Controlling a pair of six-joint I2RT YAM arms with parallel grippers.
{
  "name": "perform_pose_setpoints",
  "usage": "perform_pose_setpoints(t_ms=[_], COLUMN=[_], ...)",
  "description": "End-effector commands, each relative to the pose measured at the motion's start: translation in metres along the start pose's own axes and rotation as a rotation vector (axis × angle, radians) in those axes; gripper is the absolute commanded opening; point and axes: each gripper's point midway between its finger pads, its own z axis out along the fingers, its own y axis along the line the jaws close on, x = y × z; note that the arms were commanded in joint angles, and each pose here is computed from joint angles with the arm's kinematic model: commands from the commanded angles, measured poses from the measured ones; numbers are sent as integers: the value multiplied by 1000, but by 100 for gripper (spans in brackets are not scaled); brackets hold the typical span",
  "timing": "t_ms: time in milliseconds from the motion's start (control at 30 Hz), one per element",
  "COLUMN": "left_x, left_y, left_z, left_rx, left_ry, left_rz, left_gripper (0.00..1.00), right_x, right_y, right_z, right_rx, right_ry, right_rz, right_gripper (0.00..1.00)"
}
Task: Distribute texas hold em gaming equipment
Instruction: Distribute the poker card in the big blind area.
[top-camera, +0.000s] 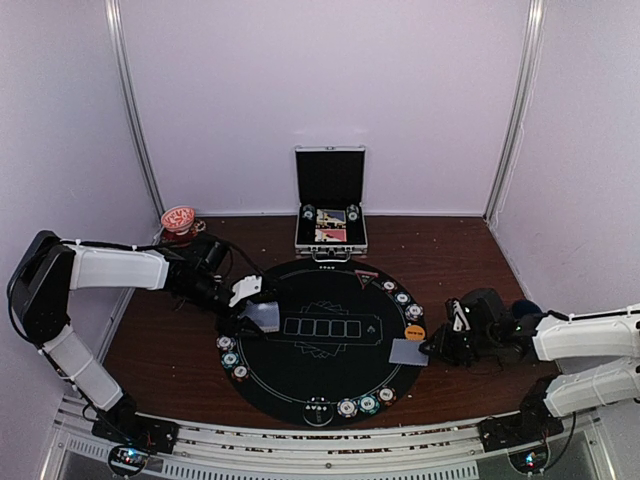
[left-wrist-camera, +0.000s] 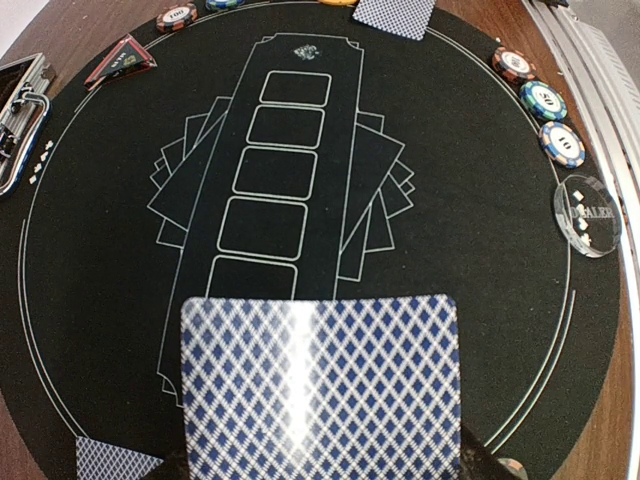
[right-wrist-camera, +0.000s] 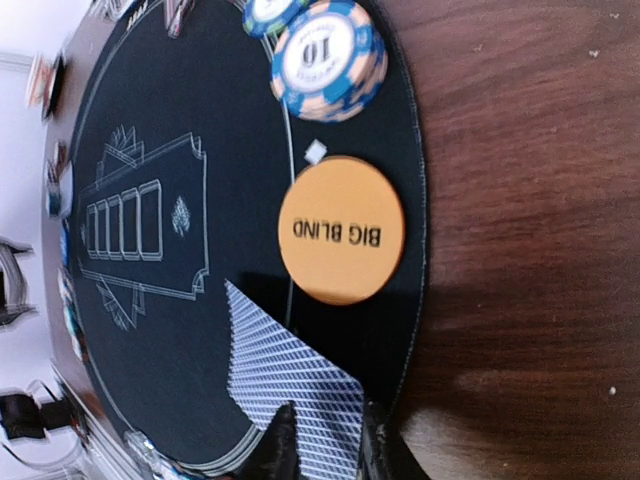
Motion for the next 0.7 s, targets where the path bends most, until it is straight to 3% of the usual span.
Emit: perform_pose_setpoints(t_ms=[0, 200, 367, 667], left_x=[-7, -7, -6, -6], left_y=[6, 6, 5, 4], left_z=[-1, -1, -1, 0], left_rx=[-9, -8, -3, 3], left_ry=[-24, -24, -23, -22], left_rz=[19, 19, 18, 18], left_gripper=[61, 61, 61, 61], right_x=[-21, -31, -46, -69], right_y=[2, 5, 23, 139], right_z=[-12, -23, -35, -41], right_rx=[61, 91, 72, -361], right_ry=[-75, -110, -148, -184], right_rz=[-43, -64, -101, -243], right_gripper=[34, 50, 53, 60])
